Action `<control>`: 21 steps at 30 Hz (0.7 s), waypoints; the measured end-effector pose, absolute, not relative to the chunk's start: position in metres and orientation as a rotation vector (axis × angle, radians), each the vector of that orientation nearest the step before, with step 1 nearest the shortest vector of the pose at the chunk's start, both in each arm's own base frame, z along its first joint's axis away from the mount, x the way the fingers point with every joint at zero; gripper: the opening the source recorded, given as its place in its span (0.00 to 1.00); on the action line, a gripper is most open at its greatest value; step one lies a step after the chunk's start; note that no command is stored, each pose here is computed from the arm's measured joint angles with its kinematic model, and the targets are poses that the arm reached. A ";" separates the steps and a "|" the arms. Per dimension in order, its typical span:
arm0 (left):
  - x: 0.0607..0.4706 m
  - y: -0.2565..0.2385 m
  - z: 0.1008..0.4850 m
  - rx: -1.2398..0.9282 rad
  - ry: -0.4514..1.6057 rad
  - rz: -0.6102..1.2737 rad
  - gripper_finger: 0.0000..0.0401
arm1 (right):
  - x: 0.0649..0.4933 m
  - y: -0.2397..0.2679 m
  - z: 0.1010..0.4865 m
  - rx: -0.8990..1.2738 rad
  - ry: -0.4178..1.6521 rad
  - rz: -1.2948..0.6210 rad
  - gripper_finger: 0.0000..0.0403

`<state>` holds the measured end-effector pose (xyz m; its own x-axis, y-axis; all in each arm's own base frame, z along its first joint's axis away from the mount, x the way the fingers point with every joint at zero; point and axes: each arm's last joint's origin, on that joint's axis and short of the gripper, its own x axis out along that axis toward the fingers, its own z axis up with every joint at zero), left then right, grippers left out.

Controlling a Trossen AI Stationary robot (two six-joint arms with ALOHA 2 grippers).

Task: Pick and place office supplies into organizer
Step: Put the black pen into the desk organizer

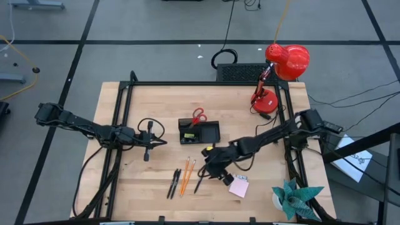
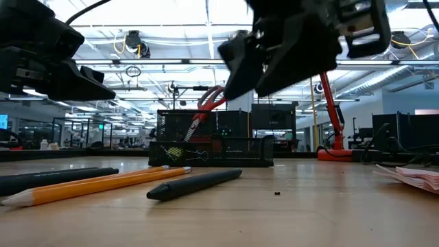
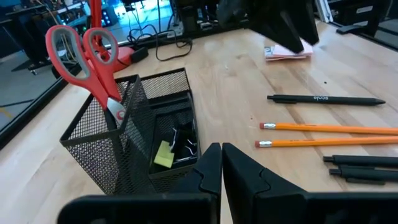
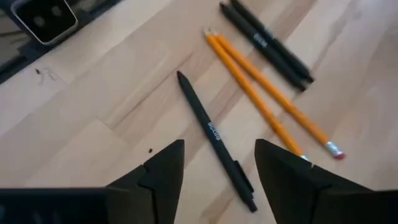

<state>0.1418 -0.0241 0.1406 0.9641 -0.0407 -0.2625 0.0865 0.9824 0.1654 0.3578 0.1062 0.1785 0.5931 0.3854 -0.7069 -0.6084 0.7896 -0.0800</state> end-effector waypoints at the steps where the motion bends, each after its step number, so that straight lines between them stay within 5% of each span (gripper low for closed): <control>1: 0.142 -0.024 0.141 0.177 0.263 -0.064 0.05 | 0.361 0.105 0.175 -0.328 0.743 0.587 0.47; 21: 0.141 -0.024 0.139 0.158 0.279 -0.063 0.05 | 0.379 0.078 0.151 -0.342 0.720 0.650 0.45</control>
